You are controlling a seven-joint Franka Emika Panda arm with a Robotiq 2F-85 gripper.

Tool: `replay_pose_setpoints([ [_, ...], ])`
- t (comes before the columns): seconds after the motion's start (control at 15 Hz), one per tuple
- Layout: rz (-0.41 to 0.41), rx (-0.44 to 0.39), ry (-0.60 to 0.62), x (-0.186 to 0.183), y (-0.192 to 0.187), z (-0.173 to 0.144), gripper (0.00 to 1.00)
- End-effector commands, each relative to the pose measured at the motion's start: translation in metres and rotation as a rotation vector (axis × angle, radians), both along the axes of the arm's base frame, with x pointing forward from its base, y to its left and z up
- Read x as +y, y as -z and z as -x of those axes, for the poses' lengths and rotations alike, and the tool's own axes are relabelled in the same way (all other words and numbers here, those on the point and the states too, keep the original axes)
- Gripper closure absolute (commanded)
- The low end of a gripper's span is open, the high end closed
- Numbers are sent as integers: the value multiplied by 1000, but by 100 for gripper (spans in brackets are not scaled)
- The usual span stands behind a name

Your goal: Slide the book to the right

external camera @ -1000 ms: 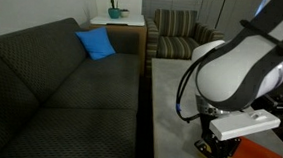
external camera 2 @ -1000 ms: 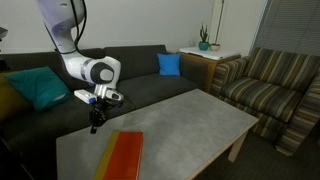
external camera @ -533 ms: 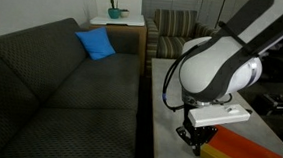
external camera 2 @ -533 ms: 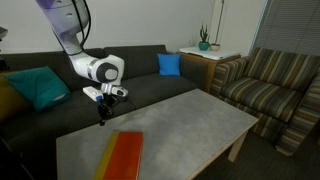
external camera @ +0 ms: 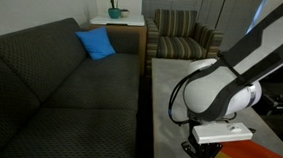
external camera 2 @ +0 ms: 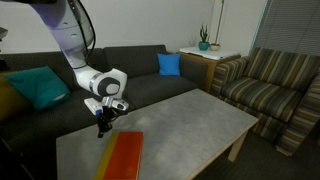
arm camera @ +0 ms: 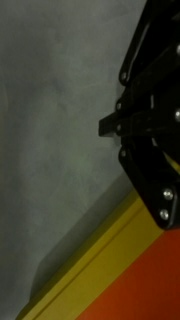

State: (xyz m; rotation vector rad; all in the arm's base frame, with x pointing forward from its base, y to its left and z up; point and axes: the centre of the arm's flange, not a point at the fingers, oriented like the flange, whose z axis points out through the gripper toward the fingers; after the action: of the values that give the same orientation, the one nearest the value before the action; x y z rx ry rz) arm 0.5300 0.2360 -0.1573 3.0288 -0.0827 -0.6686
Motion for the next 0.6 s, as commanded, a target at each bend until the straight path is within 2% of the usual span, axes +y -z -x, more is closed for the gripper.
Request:
replay_pose_setpoints([
  [0.0, -2, 11, 62, -29, 7, -4, 100],
  [0.27, 70, -31, 137, -63, -2, -14, 100],
  [0.53, 137, -92, 215, -75, -11, -24, 100],
])
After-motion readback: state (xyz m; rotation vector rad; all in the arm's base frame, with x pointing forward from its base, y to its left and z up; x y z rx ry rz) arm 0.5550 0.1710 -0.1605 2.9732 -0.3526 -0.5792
